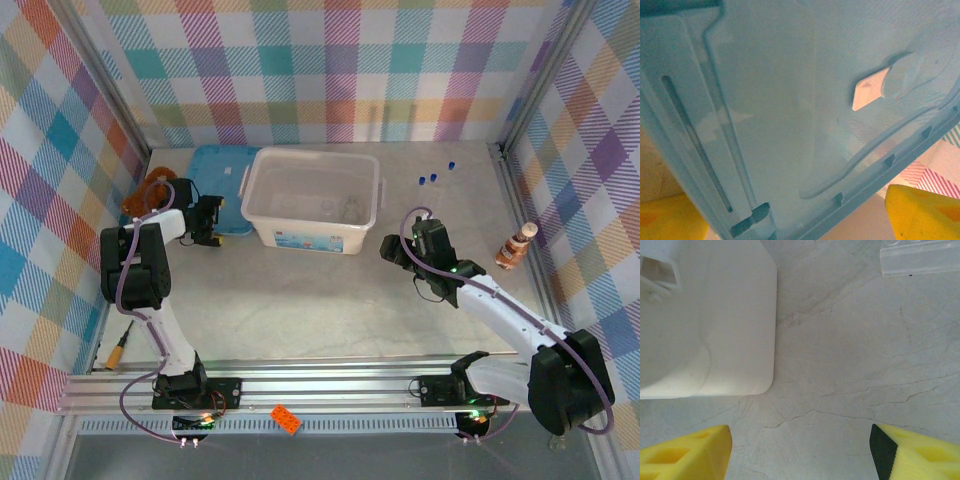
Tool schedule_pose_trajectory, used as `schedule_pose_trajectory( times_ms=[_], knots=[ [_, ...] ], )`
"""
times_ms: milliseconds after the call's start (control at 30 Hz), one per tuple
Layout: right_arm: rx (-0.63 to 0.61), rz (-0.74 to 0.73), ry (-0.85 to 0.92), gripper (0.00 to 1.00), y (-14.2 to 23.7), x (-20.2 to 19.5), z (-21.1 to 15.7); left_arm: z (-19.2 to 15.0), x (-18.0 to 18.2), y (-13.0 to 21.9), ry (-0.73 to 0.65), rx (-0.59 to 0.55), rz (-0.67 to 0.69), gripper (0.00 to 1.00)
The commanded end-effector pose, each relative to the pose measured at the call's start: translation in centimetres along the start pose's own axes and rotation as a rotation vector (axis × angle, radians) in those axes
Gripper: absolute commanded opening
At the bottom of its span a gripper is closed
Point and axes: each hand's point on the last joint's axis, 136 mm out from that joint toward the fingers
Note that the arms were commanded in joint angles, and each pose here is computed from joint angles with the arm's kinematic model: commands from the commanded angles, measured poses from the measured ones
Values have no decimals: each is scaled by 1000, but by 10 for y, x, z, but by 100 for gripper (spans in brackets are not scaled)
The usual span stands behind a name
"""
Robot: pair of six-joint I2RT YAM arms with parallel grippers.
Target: Organize the chemistry lab equipment
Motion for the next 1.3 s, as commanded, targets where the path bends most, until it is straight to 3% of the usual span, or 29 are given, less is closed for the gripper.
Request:
schedule_pose_trajectory(
  times_ms=[0,600,833,1267],
  knots=[
    [4,15,14,74,-1,4,-1,8,-51,-35,-129,-74,-256,89],
    [11,22,19,74,0,4,-3,1,-97,-36,-294,-85,-440,85],
    [17,25,18,74,0,5,-4,-2,-115,-27,-315,-99,-520,83],
    [25,29,20,74,-2,6,-5,-2,-127,-17,-322,-115,-551,82]
  ],
)
Point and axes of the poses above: each hand's point on the last joint's axis, 136 mm out from that joint toward the fingers, its own y axis back along the fingers, its own x axis along the line the jaws close on, z = x × y, and after that the axes turned 13 degrees about -y, right-handed
